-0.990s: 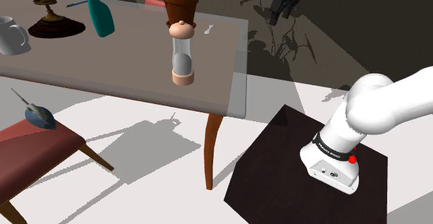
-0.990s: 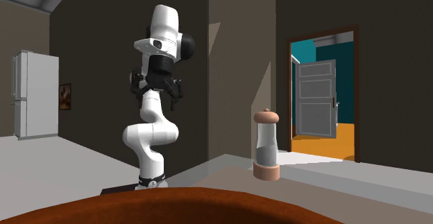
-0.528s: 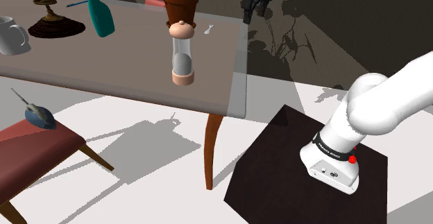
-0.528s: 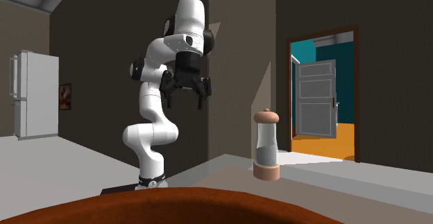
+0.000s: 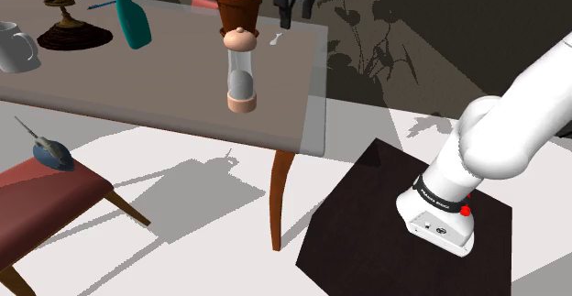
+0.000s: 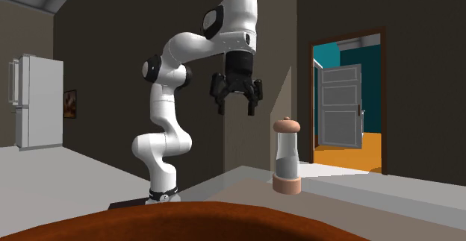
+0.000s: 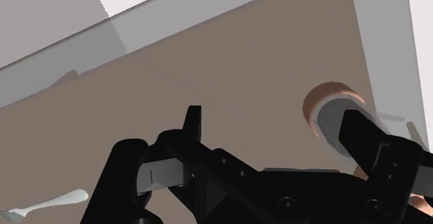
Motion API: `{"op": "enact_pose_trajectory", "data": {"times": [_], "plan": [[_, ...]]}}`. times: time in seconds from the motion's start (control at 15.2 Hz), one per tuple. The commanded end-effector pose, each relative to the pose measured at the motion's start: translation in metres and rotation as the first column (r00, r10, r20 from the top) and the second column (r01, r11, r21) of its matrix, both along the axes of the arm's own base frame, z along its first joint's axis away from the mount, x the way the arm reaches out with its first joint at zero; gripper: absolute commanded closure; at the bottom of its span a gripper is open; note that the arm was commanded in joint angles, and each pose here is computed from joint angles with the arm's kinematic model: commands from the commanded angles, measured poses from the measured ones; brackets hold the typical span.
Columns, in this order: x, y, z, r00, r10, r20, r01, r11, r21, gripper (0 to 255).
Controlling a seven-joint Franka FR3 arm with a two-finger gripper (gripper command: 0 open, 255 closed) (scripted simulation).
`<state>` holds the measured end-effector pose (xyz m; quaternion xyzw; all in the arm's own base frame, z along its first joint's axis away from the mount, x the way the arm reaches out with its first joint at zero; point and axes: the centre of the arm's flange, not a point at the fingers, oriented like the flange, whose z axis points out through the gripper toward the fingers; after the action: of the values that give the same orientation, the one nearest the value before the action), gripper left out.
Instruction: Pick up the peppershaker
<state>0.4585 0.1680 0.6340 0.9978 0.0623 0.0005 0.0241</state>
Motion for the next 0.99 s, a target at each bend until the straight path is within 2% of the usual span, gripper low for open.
{"op": "enact_pose_trajectory", "data": {"times": [0.0,0.59,0.92], "plan": [[0.018,0.02,0.002,1.0,0.02,-0.018,-0.02,1.0,0.007,0],[0.08,0.119,0.006,0.99,0.108,-0.093,-0.105,0.994,0.038,0],[0.08,0.119,-0.021,0.99,0.108,-0.093,-0.105,0.994,0.038,0]]}}
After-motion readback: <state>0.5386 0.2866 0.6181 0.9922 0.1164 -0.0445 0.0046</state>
